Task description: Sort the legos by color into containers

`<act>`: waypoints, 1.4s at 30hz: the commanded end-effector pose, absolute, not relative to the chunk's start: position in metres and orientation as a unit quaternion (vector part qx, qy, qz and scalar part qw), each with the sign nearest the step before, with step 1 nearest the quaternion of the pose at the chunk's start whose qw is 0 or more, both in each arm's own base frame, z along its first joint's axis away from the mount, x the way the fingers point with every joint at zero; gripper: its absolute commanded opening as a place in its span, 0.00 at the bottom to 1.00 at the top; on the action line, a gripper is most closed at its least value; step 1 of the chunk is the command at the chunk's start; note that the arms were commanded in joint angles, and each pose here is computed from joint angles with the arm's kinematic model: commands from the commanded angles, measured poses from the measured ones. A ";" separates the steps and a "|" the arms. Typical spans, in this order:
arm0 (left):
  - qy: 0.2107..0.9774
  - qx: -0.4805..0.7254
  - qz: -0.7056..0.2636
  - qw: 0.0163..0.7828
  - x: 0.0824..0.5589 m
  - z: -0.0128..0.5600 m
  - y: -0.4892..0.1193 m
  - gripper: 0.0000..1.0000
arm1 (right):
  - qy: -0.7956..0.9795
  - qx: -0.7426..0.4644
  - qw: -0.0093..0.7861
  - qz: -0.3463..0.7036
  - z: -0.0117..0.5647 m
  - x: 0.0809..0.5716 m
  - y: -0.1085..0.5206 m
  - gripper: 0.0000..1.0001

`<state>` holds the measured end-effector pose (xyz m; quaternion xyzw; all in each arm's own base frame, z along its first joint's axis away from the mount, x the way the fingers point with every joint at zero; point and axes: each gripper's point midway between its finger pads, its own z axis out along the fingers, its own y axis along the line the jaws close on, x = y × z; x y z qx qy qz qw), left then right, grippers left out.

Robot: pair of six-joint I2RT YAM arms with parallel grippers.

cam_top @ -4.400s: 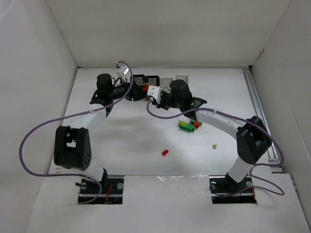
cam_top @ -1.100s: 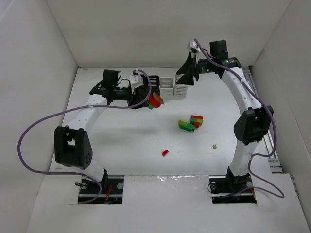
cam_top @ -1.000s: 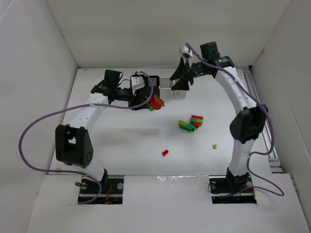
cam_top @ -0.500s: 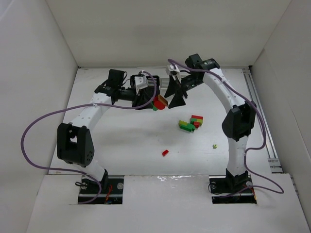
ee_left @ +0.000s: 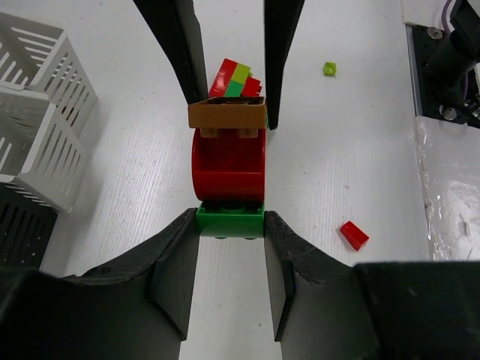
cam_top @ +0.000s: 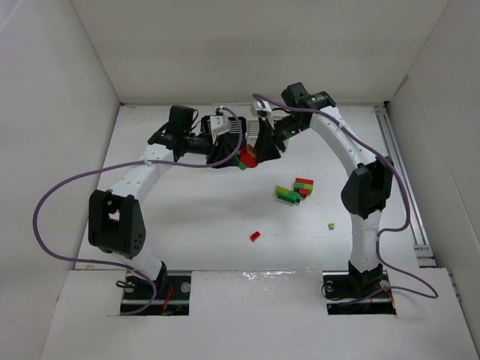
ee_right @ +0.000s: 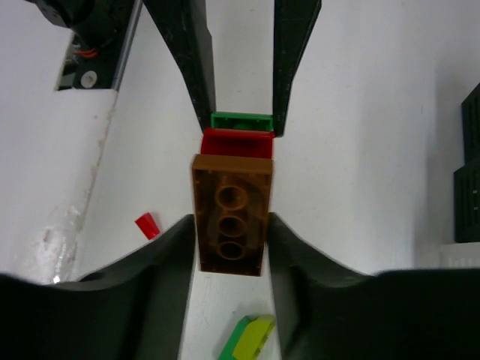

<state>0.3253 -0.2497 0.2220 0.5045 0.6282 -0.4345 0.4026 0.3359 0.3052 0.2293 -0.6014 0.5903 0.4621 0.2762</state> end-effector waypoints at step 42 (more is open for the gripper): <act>0.759 0.123 -0.217 0.602 0.492 0.281 -0.179 0.00 | 0.715 -0.425 0.412 0.372 0.256 0.425 0.235 0.00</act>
